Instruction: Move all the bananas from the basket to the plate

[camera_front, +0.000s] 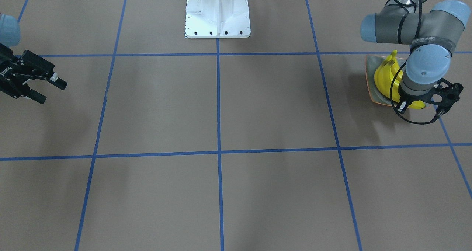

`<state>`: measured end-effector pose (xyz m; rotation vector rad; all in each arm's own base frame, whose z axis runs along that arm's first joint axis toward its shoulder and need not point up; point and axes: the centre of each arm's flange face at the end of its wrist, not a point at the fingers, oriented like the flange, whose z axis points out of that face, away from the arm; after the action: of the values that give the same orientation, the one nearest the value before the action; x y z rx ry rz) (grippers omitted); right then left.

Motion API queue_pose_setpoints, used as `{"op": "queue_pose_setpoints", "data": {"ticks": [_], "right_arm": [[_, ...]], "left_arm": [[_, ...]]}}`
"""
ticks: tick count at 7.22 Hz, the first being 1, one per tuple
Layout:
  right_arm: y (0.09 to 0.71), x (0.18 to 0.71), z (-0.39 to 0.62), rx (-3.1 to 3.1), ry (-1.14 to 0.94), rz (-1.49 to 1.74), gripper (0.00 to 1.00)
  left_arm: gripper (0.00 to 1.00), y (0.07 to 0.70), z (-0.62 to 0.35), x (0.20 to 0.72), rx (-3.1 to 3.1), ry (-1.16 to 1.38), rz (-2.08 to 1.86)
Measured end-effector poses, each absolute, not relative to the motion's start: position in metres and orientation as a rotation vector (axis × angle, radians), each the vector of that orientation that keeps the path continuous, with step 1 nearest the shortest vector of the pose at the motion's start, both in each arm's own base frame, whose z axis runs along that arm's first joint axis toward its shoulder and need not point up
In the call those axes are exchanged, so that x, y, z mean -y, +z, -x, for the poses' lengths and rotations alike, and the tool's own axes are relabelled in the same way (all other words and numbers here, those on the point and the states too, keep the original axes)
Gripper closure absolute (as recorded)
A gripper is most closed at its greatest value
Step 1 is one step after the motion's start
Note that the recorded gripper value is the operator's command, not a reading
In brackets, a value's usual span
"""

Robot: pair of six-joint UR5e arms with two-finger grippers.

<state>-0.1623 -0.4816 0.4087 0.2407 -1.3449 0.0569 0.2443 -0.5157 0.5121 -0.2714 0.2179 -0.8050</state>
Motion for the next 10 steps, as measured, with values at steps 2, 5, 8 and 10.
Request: {"op": "queue_pose_setpoints", "data": {"ticks": [2,5,8,10], "right_arm": [[0.409,0.480,0.160,1.347,0.058,-0.237,0.00],[0.410,0.479,0.156,1.349,0.060,-0.232,0.00],[0.421,0.482,0.130,1.332,0.114,-0.246,0.00],[0.459,0.495,0.082,1.273,0.197,-0.283,0.00]], "left_arm": [[0.00,0.514,-0.245,0.514,-0.220,-0.802,0.271],[0.00,0.512,-0.246,0.513,-0.227,-0.796,0.267],[0.00,0.458,-0.237,0.505,-0.343,-0.731,0.205],[0.00,0.416,-0.212,0.512,-0.522,-0.597,0.153]]}}
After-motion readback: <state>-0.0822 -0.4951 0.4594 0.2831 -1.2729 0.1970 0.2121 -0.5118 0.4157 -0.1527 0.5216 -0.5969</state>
